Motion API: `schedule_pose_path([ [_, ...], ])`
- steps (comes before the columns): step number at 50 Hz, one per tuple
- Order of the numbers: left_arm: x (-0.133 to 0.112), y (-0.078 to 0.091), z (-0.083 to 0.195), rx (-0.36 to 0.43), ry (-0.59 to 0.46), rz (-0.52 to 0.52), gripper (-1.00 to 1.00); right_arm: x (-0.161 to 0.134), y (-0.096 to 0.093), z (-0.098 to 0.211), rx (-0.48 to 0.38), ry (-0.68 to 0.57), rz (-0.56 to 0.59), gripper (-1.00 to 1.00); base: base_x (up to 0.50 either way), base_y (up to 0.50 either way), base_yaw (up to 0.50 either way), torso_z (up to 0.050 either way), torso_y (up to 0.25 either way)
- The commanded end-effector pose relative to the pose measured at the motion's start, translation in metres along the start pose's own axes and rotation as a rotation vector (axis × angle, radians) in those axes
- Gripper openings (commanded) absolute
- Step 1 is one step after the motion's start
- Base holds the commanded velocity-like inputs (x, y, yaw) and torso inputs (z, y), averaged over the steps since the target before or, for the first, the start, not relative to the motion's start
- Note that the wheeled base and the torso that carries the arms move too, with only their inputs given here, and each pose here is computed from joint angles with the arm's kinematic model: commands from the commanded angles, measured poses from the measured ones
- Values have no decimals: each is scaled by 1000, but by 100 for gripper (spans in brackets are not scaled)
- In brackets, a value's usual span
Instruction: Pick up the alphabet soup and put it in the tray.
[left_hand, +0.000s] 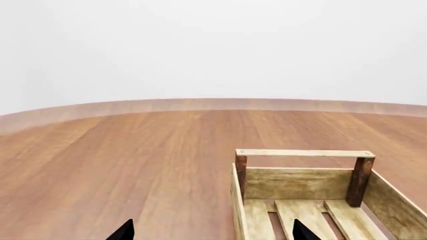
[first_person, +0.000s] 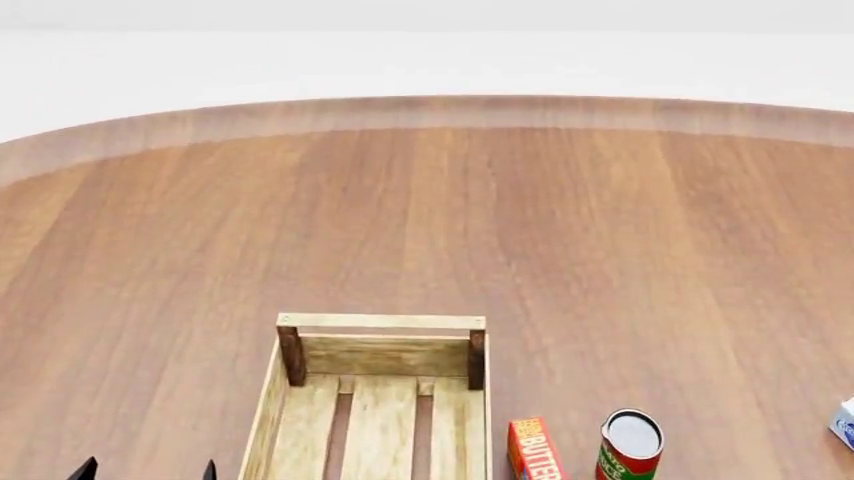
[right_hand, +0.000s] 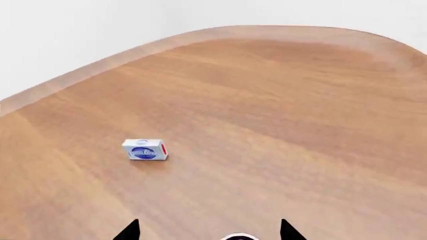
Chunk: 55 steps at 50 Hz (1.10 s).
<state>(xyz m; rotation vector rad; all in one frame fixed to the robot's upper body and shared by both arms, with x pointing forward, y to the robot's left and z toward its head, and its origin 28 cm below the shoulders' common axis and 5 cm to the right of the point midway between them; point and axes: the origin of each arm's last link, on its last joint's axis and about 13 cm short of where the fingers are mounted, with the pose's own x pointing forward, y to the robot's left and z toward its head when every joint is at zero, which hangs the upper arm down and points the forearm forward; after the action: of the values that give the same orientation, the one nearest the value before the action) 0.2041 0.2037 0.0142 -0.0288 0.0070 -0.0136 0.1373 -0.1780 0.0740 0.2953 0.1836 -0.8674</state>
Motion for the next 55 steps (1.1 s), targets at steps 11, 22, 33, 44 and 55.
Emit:
schedule_pose_path([
  [11,0,0,-1,2,4,0,100,-4,-12,12,82,45,-148,100,0,0,0,0,0],
  [22,0,1,0,-3,3,2,100,0,-13,-4,54,103,-110,100,0,0,0,0,0],
  [33,-1,0,0,-3,4,-3,100,7,-14,-19,1,204,-83,100,0,0,0,0,0],
  [44,-1,0,-1,-1,6,-5,100,16,-13,-28,-35,228,-78,100,0,0,0,0,0],
  [55,-1,-1,-2,-1,13,-7,100,29,-3,-35,-72,223,-62,100,0,0,0,0,0],
])
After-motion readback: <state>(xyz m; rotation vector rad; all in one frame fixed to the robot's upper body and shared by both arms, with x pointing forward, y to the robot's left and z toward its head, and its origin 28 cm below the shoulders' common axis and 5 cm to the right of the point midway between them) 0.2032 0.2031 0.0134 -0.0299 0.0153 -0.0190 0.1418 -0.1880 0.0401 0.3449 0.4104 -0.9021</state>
